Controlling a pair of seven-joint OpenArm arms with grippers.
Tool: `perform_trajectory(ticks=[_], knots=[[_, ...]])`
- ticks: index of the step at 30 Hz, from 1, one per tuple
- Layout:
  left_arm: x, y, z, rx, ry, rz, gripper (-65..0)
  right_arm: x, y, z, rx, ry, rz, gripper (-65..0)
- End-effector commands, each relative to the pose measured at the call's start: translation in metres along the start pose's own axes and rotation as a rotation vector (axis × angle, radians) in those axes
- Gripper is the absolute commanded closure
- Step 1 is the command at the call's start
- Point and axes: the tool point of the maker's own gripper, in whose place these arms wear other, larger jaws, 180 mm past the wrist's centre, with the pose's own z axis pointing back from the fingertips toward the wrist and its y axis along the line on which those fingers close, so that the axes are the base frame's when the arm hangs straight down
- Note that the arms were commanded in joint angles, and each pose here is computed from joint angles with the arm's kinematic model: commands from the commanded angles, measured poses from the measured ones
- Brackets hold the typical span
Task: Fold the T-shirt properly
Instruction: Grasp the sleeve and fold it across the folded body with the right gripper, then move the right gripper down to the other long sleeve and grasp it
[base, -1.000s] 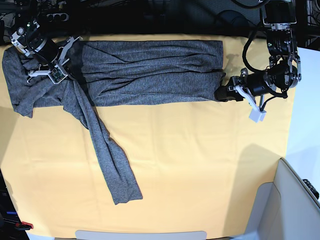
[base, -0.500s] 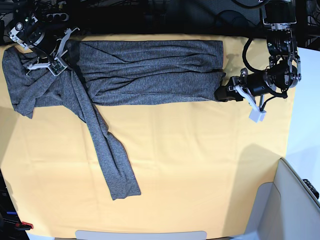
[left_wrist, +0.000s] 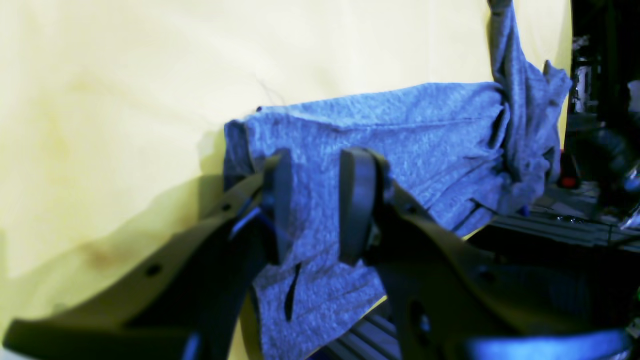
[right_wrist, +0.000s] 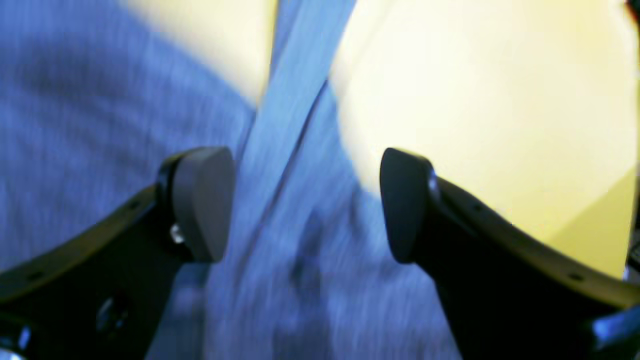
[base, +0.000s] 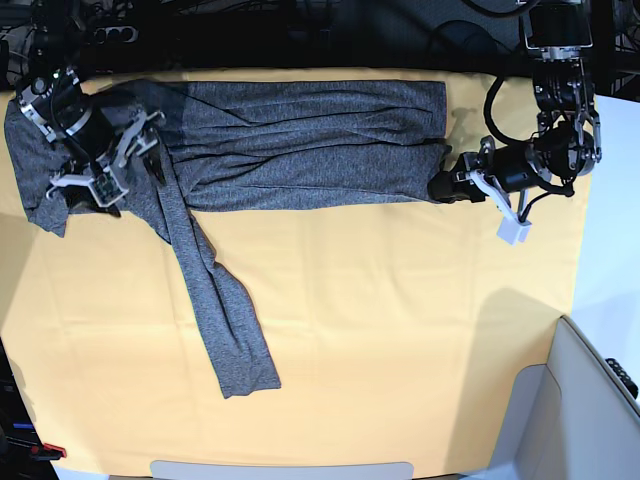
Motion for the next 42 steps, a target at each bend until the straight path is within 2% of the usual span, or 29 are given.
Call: perform_trajectory(ticks=[1,3,8,12,17,21,29,31,36,42], knots=[[0.012,-0.006,0.005,-0.014,-0.031,-0.024,-16.3,0.019,-0.011,-0.006,-0.027,-0.065,-0.013,-45.2],[0.011,-0.006,0.005,-0.015,-0.030,-0.025,-16.3,0.033,-0.021,-0.024,-0.054,-0.103,-0.082,-45.2],[0.011,-0.006,0.005,-0.015,-0.030,-0.025,-16.3,0.036,-0.035,-0.082,-0.031,-0.032,-0.271,-45.1],[0.011,-0.006,0.005,-0.015,-0.030,-0.025,-16.3,0.047,-0.048,-0.121,0.008,-0.052,-0.370,-45.1],[0.011,-0.006,0.005,-0.015,-0.030,-0.025,-16.3,0.051,-0.071,-0.165,-0.021,-0.051,-0.581,-45.1],[0.011,-0.006,0.005,-0.015,-0.030,-0.025,-16.3,0.056,-0.067,-0.191,-0.012,-0.067,-0.689,-45.1],[0.011,-0.006,0.005,-0.015,-0.029,-0.023,-16.3,0.061,-0.039,-0.219,0.057,-0.061,-0.775,-43.9],[0.011,-0.006,0.005,-0.015,-0.029,-0.023,-16.3,0.060,-0.036,-0.222,0.053,-0.053,-0.792,-39.2],[0.011,-0.006,0.005,-0.015,-0.029,-0.023,-16.3,0.052,-0.043,-0.221,0.006,-0.034,-0.827,-23.0],[0.011,-0.006,0.005,-0.015,-0.028,-0.023,-16.3,0.039,-0.064,-0.213,-0.049,-0.093,-0.952,-21.6]])
